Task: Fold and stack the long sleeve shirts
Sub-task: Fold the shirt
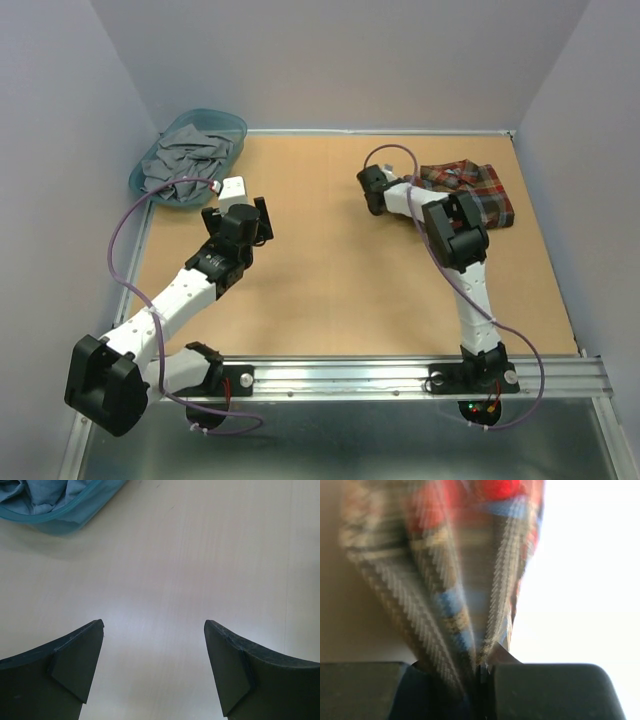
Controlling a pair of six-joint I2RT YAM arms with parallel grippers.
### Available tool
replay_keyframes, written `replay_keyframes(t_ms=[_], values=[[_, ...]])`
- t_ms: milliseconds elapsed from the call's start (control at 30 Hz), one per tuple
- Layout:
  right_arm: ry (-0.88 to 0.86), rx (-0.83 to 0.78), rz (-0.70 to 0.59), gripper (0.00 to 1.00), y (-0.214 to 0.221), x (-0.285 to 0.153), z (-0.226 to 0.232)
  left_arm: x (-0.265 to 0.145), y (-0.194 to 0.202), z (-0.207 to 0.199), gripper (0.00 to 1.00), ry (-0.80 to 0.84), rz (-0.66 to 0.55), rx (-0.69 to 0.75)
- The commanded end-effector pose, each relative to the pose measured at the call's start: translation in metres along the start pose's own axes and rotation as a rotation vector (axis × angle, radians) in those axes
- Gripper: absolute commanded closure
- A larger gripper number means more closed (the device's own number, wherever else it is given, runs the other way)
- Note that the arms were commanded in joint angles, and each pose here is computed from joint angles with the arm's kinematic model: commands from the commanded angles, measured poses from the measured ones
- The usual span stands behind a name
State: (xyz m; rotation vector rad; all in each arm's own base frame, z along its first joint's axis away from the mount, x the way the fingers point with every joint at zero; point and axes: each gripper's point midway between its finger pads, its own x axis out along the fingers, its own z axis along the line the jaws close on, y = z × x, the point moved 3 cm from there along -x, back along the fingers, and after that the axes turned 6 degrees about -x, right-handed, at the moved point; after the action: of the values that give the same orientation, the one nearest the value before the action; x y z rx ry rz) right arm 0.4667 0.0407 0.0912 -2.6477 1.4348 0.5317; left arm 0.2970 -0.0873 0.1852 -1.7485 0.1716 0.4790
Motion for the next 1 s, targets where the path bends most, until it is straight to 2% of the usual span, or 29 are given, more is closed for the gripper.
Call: replay_keyframes(t_ms=[0, 133, 233, 267, 300, 400, 567, 600, 667, 700, 800, 900, 967], values=[[-0.031, 0.115, -0.156, 0.99, -0.027, -0.055, 0.006, 0.001, -0.013, 0.002, 0.07, -0.024, -0.056, -0.016], [-0.109, 0.098, -0.257, 0.99, -0.045, -0.095, 0.037, 0.002, -0.011, 0.002, 0.07, -0.026, -0.048, -0.009], [-0.226, 0.115, -0.279, 0.97, -0.051, -0.111, 0.057, 0.004, -0.010, 0.001, 0.07, -0.027, -0.043, -0.006], [-0.280, 0.079, -0.277, 0.90, -0.049, -0.117, 0.071, 0.004, -0.010, 0.001, 0.07, -0.027, -0.043, -0.006], [-0.314, 0.111, -0.285, 0.84, -0.054, -0.124, 0.073, 0.004, -0.010, 0.001, 0.07, -0.027, -0.042, -0.003], [-0.452, 0.100, -0.315, 0.69, -0.057, -0.150, 0.090, 0.005, -0.009, 0.001, 0.07, -0.029, -0.040, -0.001], [-0.776, 0.248, -0.412, 0.53, -0.074, -0.231, 0.072, 0.005, -0.017, -0.002, 0.07, -0.019, -0.064, -0.021], [-0.892, 0.292, -0.447, 0.49, -0.074, -0.253, 0.063, 0.005, -0.017, -0.001, 0.07, -0.020, -0.064, -0.022], [-0.983, 0.334, -0.490, 0.45, -0.074, -0.273, 0.047, 0.004, -0.018, -0.001, 0.07, -0.017, -0.066, -0.025], [-1.026, 0.359, -0.508, 0.40, -0.073, -0.283, 0.039, 0.004, -0.018, 0.000, 0.07, -0.017, -0.067, -0.027], [-1.025, 0.420, -0.553, 0.30, -0.066, -0.292, 0.008, 0.003, -0.020, -0.003, 0.07, 0.004, -0.066, -0.044], [-1.011, 0.488, -0.555, 0.31, -0.059, -0.284, -0.015, 0.003, -0.019, -0.009, 0.07, 0.039, -0.051, -0.061], [-1.012, 0.537, -0.526, 0.34, -0.054, -0.273, -0.018, 0.002, -0.017, -0.016, 0.07, 0.080, -0.030, -0.071]])
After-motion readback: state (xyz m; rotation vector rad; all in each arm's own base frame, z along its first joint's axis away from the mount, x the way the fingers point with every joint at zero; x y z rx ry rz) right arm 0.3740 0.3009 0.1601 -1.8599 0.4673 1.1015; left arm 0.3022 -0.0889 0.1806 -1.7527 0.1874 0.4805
